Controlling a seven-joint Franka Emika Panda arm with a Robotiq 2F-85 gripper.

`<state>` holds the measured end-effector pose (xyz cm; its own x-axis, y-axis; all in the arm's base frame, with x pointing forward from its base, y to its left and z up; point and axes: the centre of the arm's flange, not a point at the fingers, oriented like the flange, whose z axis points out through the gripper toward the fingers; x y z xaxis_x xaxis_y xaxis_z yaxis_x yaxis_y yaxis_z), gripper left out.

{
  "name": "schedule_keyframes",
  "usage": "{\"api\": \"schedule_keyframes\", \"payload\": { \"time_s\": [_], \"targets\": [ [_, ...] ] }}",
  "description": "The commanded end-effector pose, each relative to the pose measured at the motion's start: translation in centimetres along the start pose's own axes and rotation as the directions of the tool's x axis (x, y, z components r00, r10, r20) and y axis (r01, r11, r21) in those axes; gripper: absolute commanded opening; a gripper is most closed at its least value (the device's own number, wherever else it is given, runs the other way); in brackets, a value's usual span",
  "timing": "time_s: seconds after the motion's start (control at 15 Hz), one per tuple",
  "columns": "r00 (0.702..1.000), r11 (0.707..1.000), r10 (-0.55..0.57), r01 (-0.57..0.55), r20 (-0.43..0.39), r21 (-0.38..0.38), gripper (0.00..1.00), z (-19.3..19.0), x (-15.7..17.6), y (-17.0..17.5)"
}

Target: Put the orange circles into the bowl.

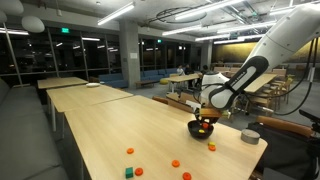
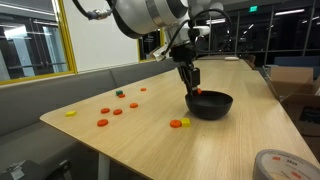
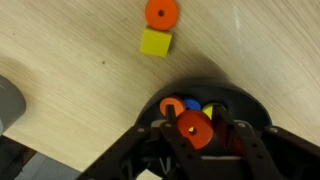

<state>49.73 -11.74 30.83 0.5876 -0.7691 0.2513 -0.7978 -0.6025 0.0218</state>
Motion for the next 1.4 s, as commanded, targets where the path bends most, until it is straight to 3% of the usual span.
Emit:
{"api": "schedule_keyframes", "payload": {
  "time_s": [0.0, 0.13, 0.47, 0.67, 0.87, 1.07, 1.33],
  "targets": [
    [1.0, 1.0, 0.002, -0.003, -0.019, -0.011, 0.26, 1.1, 4.0, -1.3],
    [1.0, 1.0, 0.017, -0.017, -0.01, -0.012, 0.68, 1.7, 5.2, -1.6],
    [0.991, 0.999, 0.025, -0.021, 0.132, -0.032, 1.0, 1.7, 3.7, -2.3],
    [0.97, 0.996, -0.084, 0.082, 0.228, 0.02, 1.0, 0.8, 0.4, -3.2],
    [0.931, 0.994, -0.103, 0.106, 0.35, 0.01, 1.0, 0.4, -2.6, -3.8],
    [0.876, 0.997, -0.047, 0.072, 0.481, -0.034, 1.0, 1.3, -4.5, -3.4],
    [0.811, 0.99, 0.124, -0.064, 0.572, -0.124, 1.0, 3.0, -5.7, -2.0]
  ]
}}
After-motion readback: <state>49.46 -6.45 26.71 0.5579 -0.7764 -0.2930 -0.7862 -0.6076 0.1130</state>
